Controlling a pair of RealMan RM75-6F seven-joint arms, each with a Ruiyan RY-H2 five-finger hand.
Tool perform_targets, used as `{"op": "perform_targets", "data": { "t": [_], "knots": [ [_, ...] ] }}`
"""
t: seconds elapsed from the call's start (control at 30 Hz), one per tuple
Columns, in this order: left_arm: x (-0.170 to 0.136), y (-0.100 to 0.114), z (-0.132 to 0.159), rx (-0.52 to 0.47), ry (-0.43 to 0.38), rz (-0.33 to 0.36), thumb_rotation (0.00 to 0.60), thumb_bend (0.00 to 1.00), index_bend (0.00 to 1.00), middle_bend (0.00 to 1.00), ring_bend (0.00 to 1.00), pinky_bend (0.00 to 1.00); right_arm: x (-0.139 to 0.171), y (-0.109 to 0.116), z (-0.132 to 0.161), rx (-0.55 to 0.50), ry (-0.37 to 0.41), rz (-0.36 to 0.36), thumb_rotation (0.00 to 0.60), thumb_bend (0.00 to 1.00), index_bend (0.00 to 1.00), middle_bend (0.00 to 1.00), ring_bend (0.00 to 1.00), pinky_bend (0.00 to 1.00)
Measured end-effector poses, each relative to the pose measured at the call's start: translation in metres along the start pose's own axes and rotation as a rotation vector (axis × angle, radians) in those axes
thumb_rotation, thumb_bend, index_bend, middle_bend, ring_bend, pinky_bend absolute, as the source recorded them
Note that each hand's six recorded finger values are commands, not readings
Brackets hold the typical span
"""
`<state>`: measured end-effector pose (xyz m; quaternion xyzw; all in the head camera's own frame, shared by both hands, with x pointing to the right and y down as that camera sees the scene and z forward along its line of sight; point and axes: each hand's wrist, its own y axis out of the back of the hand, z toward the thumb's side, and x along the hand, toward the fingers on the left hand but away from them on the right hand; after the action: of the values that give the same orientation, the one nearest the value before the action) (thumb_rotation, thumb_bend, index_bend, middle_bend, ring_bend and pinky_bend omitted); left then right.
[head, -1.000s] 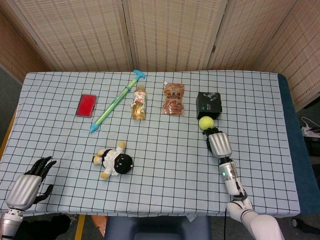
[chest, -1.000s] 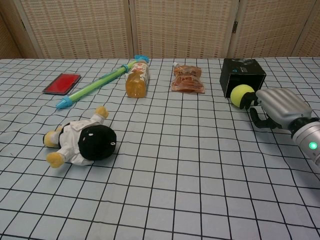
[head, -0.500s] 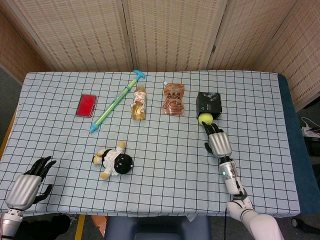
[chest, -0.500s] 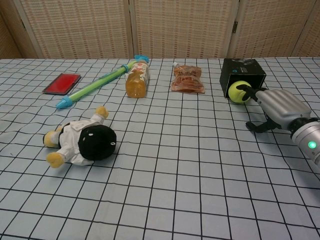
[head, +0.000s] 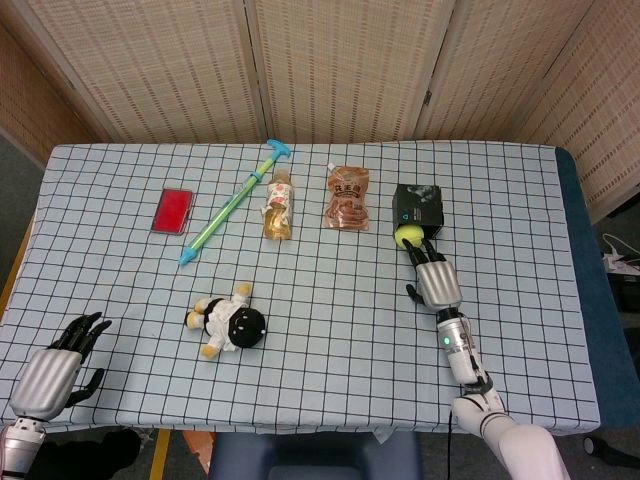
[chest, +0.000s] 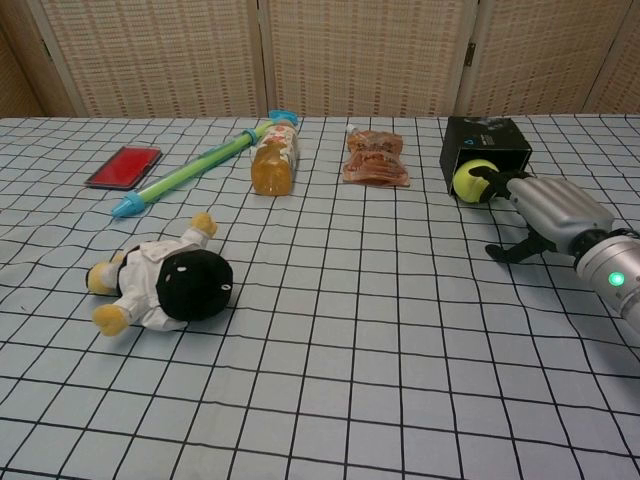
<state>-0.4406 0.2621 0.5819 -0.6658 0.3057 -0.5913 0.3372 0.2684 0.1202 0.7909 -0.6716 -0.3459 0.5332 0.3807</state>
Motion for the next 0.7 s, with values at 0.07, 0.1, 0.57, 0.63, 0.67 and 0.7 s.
{"op": "perform_targets", "data": {
  "t": [0.07,0.1,0.57,0.63,0.67,0.7],
  "knots": [
    [0.000,0.000,0.000,-0.001,0.001,0.000,0.600,0.42,0.13,0.03,0.05,0.44,-0.003,0.000,0.000,-0.002,-0.005,0.004,0.600,0.14,0.00,0.09,0.06,0.30],
    [0.000,0.000,-0.001,-0.001,0.001,0.000,0.600,0.42,0.13,0.03,0.05,0.44,-0.005,0.001,0.000,-0.007,-0.009,0.006,0.600,0.14,0.00,0.09,0.06,0.30],
    [0.001,0.000,-0.003,-0.004,0.008,0.001,0.600,0.42,0.13,0.03,0.05,0.44,-0.016,0.016,-0.002,-0.018,-0.041,-0.050,0.600,0.14,0.00,0.23,0.08,0.28],
    [0.001,0.000,-0.003,-0.005,0.009,0.000,0.600,0.42,0.13,0.03,0.05,0.44,-0.016,0.017,-0.002,-0.024,-0.040,-0.054,0.600,0.14,0.00,0.26,0.08,0.28],
    [0.001,0.000,-0.003,-0.005,0.009,0.000,0.600,0.42,0.13,0.03,0.05,0.44,-0.016,0.017,-0.002,-0.027,-0.039,-0.054,0.600,0.14,0.00,0.28,0.09,0.28],
    [0.001,0.000,-0.003,-0.006,0.010,0.001,0.600,0.42,0.13,0.03,0.05,0.44,-0.015,0.017,-0.001,-0.032,-0.037,-0.054,0.600,0.14,0.00,0.29,0.09,0.27]
  ]
}}
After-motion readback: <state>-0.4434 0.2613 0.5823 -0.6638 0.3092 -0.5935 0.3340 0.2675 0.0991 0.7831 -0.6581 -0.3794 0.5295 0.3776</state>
